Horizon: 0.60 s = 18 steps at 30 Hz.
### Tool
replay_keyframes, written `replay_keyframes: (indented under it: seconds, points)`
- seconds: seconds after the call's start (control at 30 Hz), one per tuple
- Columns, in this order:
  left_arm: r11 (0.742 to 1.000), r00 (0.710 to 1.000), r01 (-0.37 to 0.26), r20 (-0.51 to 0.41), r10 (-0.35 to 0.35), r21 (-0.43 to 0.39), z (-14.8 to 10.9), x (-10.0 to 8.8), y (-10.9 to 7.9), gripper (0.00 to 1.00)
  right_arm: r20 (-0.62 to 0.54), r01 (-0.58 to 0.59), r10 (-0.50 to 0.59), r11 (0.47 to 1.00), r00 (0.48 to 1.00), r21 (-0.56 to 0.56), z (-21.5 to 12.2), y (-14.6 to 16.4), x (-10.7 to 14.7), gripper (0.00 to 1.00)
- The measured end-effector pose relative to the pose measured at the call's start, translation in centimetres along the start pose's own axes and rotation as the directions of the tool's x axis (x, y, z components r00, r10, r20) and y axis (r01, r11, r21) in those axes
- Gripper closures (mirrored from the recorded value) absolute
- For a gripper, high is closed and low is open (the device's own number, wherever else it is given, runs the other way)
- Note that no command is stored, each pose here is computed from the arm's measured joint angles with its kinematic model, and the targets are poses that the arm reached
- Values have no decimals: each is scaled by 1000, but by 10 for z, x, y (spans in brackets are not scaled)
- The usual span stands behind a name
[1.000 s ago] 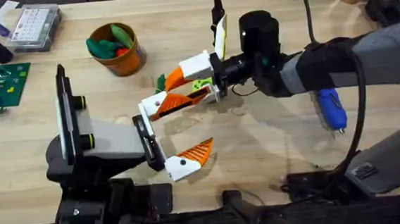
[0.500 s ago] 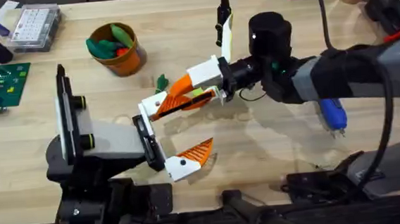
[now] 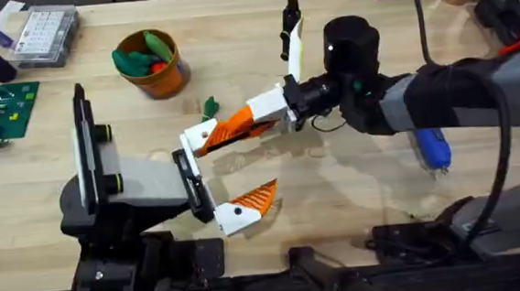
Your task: Pick up the gripper from the table and insert it into the empty holder that is missing its gripper. Then pick up a screw, insert it into the mounting hole, and use the screwdriver to tighten it. Finally, clean up the table by picking up the vegetable and placing it into the bucket.
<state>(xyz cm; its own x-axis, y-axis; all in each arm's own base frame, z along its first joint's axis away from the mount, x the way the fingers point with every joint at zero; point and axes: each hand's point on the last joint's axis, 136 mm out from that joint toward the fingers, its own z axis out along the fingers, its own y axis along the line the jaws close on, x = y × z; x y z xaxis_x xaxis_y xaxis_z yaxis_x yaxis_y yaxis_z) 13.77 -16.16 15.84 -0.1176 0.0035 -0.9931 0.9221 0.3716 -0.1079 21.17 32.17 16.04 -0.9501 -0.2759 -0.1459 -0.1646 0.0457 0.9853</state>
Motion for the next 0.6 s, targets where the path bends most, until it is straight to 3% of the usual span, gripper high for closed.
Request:
replay_keyframes:
  seconds: [0.3, 0.6]
  points:
    - [1000, 1000, 2, 0, -2, -2, 0, 0, 0, 11, 8, 10, -10, 1000, 1000, 2, 1, 0, -1, 984]
    - [1000, 1000, 6, 0, -6, -8, 0, 0, 1, 11, 25, 10, -10, 1000, 1000, 11, 2, -1, -4, 993]
